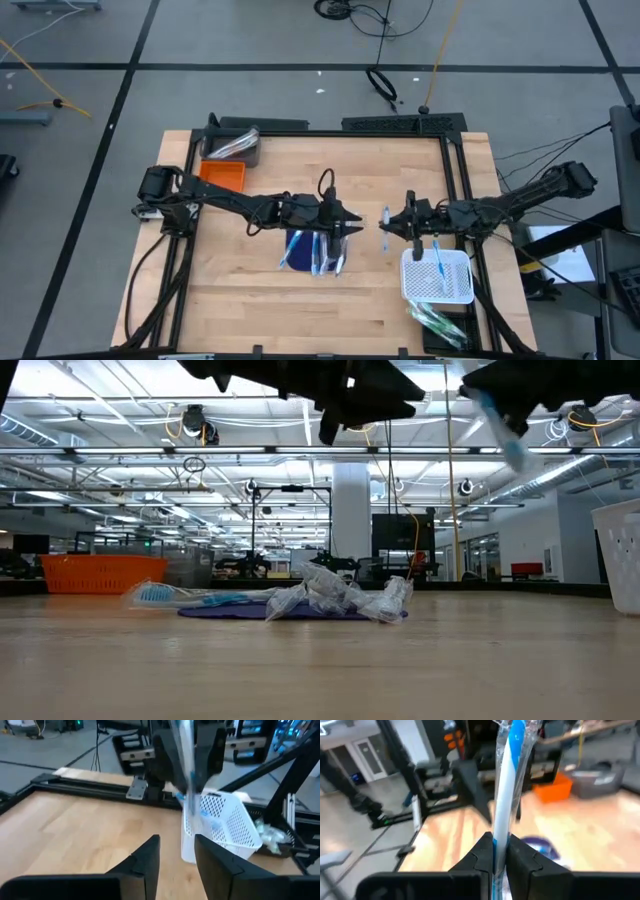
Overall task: Pick & Place Toothbrushes
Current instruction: Put the blue toothbrush into the white bin
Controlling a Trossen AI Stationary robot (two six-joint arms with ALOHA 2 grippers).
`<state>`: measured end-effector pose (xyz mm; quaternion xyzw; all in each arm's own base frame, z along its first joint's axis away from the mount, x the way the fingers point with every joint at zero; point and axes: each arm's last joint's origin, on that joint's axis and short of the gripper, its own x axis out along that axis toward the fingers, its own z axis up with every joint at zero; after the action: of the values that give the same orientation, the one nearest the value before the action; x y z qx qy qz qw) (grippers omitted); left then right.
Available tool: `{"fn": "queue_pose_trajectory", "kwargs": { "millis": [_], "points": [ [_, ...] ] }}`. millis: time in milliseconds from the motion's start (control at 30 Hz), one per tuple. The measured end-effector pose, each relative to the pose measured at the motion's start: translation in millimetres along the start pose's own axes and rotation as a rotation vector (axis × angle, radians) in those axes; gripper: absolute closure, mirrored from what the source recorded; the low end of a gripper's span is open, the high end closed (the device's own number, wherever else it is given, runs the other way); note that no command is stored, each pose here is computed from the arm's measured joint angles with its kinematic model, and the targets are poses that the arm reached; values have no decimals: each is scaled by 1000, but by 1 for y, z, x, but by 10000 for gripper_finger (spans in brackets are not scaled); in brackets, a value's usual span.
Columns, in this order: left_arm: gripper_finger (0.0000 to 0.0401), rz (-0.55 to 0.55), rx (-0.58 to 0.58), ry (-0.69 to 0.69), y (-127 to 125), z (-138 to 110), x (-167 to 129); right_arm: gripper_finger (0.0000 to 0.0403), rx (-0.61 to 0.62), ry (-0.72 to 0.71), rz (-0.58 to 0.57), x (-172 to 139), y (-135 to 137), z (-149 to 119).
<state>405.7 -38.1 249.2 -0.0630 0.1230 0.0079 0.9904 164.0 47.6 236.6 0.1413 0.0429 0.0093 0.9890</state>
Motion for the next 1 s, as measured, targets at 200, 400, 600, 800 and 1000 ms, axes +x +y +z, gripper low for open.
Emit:
{"fn": "queue_pose_trajectory", "kwargs": {
  "millis": [200,400,600,800,1000],
  "points": [
    [277,10,-2,57,1,-2,-4,384,89,140,62,-29,6,4],
    [277,11,-1,65,1,-3,-4,384,195,301,113,-51,13,15],
    [277,12,-1,68,1,-3,-4,384,310,526,113,-61,16,3],
    [277,13,-1,68,1,-3,-4,384,400,702,64,-66,21,-12],
    [277,14,-2,68,1,-3,-4,384,418,775,95,-69,28,-17]
  ]
}}
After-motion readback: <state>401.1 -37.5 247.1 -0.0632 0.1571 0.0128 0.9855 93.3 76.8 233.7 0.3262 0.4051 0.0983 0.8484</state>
